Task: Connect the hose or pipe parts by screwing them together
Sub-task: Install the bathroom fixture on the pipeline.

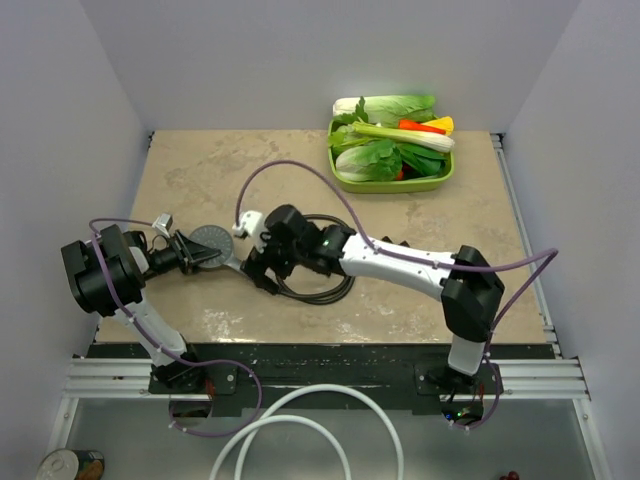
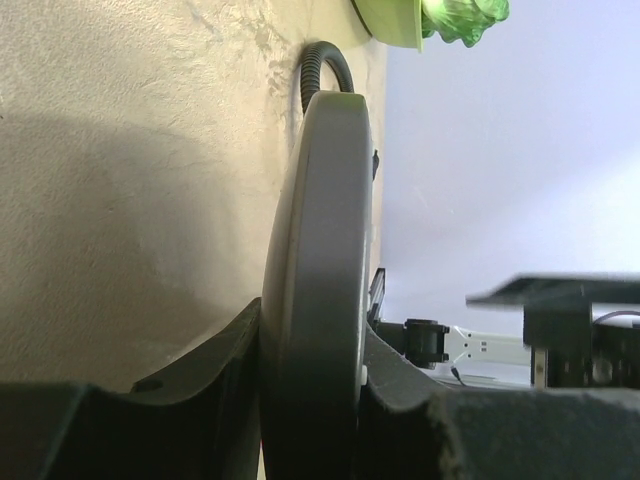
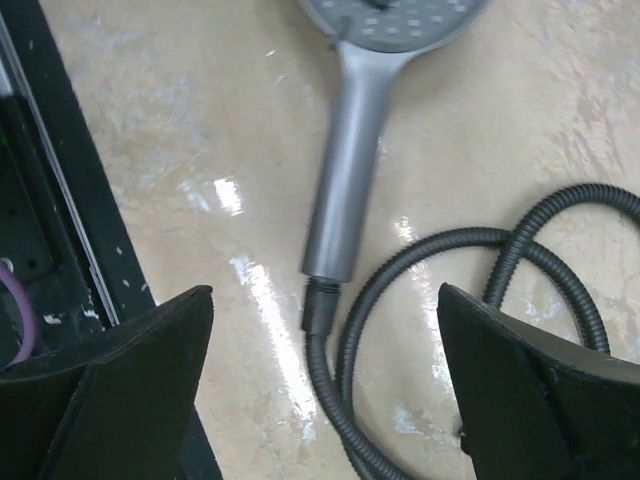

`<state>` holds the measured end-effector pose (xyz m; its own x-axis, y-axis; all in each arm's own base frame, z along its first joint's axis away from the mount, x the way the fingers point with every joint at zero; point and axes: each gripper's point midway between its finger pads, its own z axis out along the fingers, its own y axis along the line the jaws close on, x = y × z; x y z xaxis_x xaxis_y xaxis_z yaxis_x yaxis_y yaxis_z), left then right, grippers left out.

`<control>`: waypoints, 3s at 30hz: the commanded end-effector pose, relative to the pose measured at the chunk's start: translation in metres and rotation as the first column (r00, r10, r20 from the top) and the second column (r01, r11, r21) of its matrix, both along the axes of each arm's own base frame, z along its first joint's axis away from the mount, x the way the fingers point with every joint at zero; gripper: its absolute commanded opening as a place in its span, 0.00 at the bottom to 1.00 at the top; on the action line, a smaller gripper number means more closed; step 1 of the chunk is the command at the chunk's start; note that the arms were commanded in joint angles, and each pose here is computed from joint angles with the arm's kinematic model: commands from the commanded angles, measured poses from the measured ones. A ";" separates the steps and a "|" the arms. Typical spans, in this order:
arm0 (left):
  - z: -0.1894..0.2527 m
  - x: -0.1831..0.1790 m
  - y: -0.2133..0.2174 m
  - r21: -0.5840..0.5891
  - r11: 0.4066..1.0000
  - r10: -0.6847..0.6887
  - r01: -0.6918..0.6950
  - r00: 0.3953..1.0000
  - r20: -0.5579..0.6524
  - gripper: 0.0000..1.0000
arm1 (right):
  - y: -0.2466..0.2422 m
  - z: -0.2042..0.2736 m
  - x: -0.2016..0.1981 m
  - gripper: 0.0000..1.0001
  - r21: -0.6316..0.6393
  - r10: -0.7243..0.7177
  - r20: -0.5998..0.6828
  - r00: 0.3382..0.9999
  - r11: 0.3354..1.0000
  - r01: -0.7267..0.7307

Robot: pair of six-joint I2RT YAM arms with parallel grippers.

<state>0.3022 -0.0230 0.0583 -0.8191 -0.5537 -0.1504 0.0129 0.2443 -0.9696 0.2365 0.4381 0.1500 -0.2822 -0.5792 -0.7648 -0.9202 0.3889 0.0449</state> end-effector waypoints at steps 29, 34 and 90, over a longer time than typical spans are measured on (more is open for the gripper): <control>0.023 -0.002 0.000 -0.025 0.999 -0.027 0.029 0.995 0.092 0.00 | 0.013 -0.071 0.002 0.14 -0.234 -0.024 0.113 0.993 0.971 0.050; 0.023 -0.002 0.000 -0.024 0.999 -0.027 0.029 0.995 0.093 0.00 | 0.018 -0.063 0.003 0.09 -0.106 -0.002 -0.110 0.994 0.994 -0.010; 0.027 -0.001 0.000 -0.017 0.999 -0.028 0.030 0.994 0.109 0.00 | -0.018 -0.049 0.008 0.75 -0.356 -0.003 0.316 0.949 0.926 0.122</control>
<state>0.3023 -0.0200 0.0668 -0.8123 -0.5555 -0.1775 0.0449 0.2438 -0.9688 0.2336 0.4227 0.0903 -0.1390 -0.8175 -0.5590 -0.8702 0.3702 -0.3251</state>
